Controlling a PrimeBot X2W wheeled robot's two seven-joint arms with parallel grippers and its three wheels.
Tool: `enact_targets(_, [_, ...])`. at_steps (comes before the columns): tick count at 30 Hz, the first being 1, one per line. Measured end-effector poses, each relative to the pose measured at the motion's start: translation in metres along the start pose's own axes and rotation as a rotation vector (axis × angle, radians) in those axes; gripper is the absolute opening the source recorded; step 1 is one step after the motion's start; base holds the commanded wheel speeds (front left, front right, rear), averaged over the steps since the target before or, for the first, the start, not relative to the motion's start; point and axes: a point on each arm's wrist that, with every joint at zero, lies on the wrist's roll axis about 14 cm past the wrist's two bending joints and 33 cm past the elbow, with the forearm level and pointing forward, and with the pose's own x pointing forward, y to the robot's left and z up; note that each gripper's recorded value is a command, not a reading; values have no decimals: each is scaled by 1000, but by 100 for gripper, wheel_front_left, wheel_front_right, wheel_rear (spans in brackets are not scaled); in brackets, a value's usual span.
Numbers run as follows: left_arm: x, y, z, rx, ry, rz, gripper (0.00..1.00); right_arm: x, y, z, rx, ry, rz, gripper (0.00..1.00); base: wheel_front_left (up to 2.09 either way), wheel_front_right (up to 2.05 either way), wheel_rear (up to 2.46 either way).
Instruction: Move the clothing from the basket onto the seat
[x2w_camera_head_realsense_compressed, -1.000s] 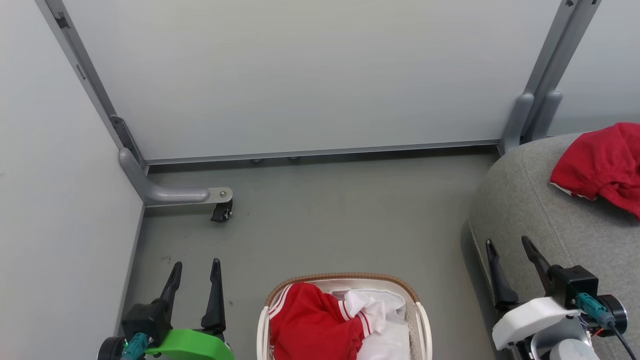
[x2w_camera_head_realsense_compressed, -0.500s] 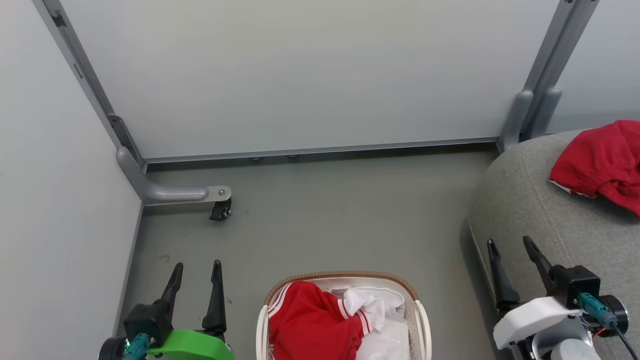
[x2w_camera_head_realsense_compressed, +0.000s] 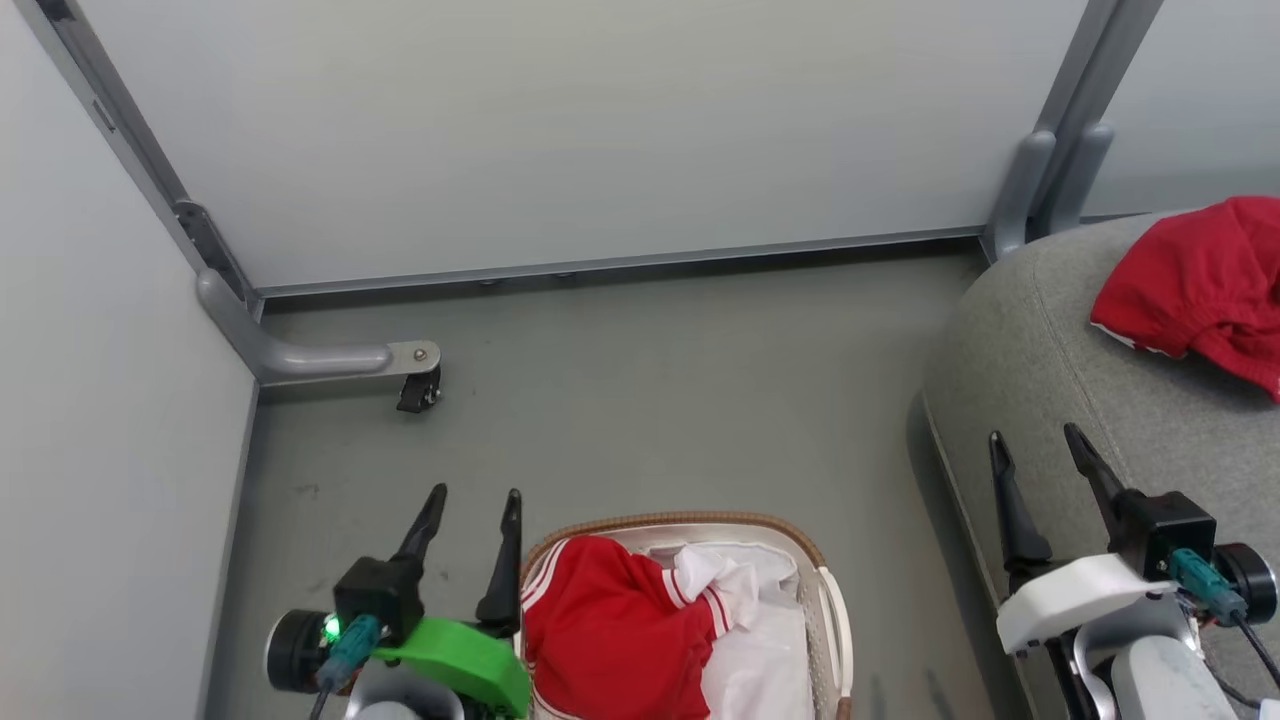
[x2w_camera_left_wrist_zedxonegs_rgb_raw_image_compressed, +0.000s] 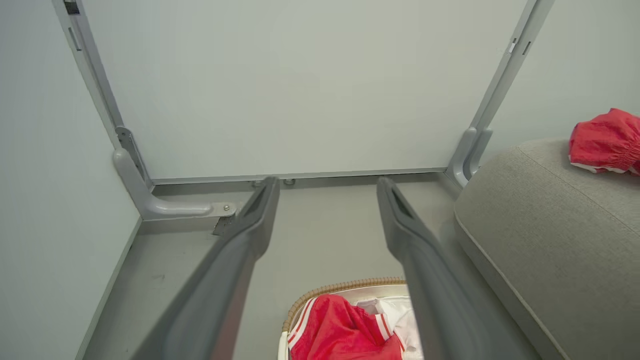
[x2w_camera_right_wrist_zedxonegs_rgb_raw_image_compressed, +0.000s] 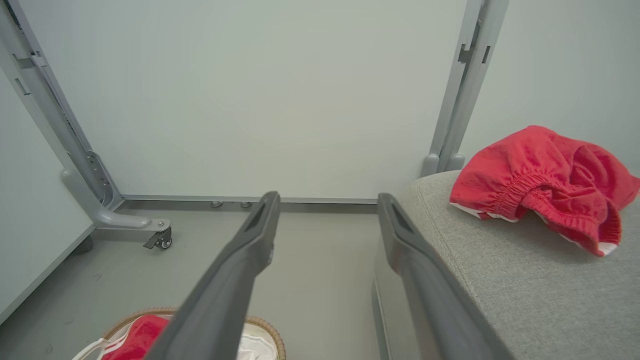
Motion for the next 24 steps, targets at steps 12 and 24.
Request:
enact_targets(12, [61, -52, -90, 125, 307, -265, 100, 52, -5, -1, -31, -28, 12, 100, 0, 0, 0])
enact_targets(24, [52, -61, -224, 191, 711, -424, 100, 71, -44, -51, -10, 68, -72, 100, 0, 0, 0])
